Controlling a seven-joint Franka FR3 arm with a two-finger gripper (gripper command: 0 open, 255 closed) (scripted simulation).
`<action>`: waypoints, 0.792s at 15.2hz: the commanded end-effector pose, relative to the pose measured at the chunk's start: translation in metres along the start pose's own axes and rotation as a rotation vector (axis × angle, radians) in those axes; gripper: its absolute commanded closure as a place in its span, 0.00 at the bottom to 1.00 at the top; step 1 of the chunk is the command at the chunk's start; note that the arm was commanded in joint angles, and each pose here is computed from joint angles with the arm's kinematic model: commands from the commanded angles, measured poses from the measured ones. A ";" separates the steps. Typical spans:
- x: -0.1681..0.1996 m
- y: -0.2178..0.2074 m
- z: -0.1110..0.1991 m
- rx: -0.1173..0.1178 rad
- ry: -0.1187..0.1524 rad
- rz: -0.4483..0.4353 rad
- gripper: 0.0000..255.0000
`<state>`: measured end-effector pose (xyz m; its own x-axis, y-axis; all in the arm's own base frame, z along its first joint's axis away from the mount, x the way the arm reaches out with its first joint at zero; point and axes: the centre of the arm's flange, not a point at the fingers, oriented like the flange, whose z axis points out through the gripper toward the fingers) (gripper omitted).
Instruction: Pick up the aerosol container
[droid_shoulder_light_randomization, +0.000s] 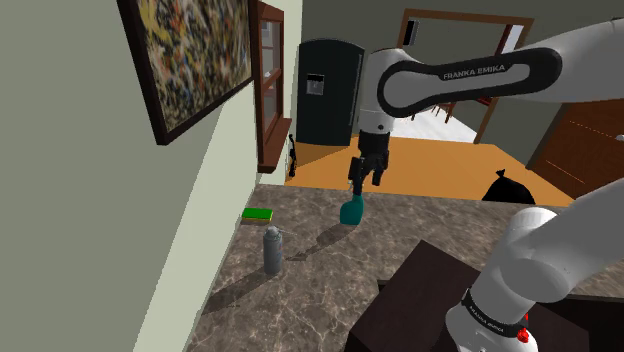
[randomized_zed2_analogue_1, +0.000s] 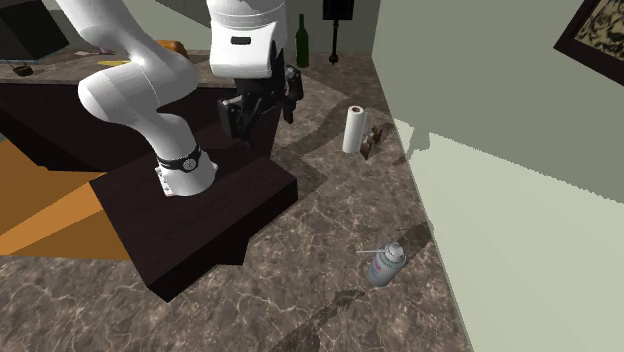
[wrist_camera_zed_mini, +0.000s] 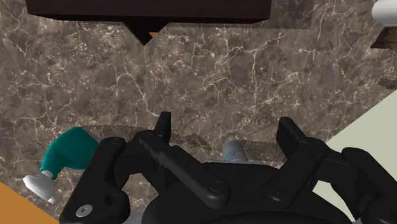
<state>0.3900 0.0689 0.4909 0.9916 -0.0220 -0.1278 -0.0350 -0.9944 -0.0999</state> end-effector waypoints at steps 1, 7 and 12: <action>0.020 -0.005 0.017 0.004 0.003 0.001 0.00; 0.079 -0.025 0.065 0.016 0.008 0.005 0.00; 0.128 -0.042 0.105 0.026 0.011 0.008 0.00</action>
<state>0.4970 0.1132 0.3865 0.9925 -0.0304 -0.1187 -0.0449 -0.9915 -0.1218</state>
